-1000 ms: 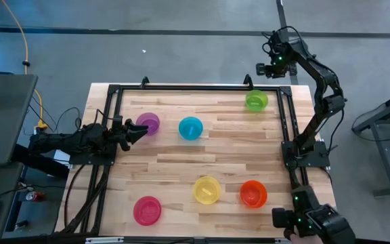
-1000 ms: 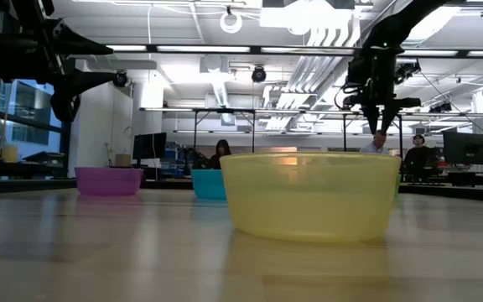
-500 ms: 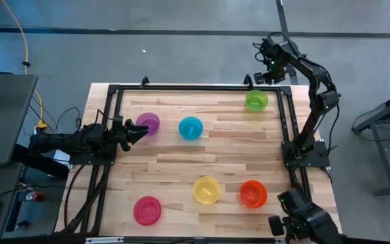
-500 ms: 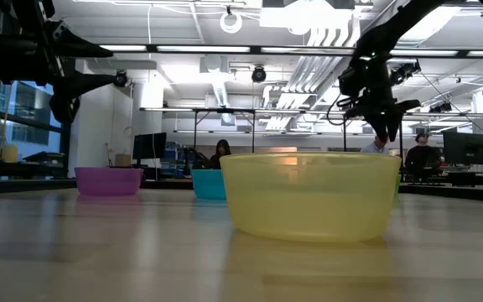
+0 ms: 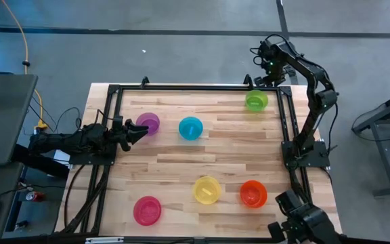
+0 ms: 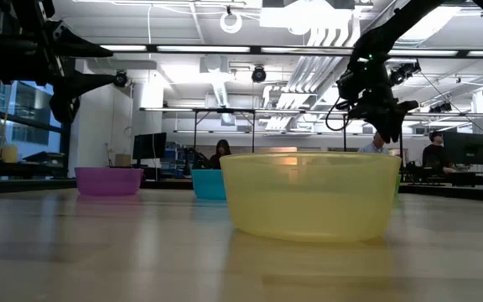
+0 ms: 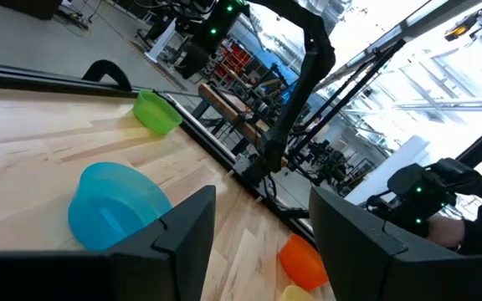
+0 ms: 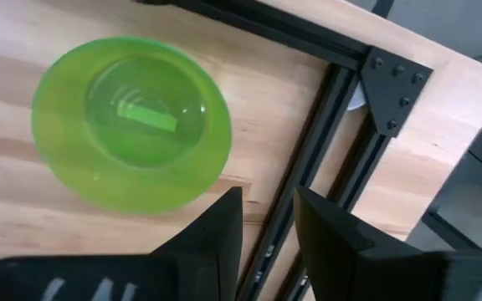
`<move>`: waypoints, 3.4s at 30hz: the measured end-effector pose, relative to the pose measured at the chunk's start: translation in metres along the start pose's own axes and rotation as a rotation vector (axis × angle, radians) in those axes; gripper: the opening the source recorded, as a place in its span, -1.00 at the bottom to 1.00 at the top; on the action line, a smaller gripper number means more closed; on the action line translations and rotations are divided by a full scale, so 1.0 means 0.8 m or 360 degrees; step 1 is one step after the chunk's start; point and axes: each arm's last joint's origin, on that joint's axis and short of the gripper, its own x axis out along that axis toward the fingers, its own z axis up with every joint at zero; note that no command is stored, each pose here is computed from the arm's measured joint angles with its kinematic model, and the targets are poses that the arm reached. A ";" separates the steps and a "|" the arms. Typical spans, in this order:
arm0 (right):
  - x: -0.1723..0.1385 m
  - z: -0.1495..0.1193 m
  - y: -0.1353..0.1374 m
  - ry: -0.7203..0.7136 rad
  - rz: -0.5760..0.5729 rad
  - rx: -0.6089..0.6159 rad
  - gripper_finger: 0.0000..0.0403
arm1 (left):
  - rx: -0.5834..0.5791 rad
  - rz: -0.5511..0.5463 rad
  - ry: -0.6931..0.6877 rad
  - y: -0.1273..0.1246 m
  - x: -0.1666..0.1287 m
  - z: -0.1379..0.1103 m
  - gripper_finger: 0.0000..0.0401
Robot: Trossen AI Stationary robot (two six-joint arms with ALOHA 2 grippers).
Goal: Nest bowls inside each other
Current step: Stack the green bowl on the blue bowl
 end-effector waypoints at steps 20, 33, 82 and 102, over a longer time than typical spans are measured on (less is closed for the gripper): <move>0.076 -0.008 0.011 -0.0017 0.0389 0.0146 -0.50 | -0.0082 -0.0031 0.0039 0.000 0.000 -0.001 -0.08; 0.062 0.007 0.007 -0.0151 0.0147 0.0346 -0.50 | -0.0045 -0.0023 0.0027 0.000 0.000 -0.001 -0.08; 0.117 -0.011 0.041 0.0141 0.0380 0.0081 -1.00 | 0.0016 -0.0011 0.0015 0.000 0.000 0.000 -0.08; 0.092 -0.025 0.089 0.0096 0.0699 -0.0098 -1.00 | 0.0043 0.0001 -0.0001 0.000 0.000 0.000 -0.08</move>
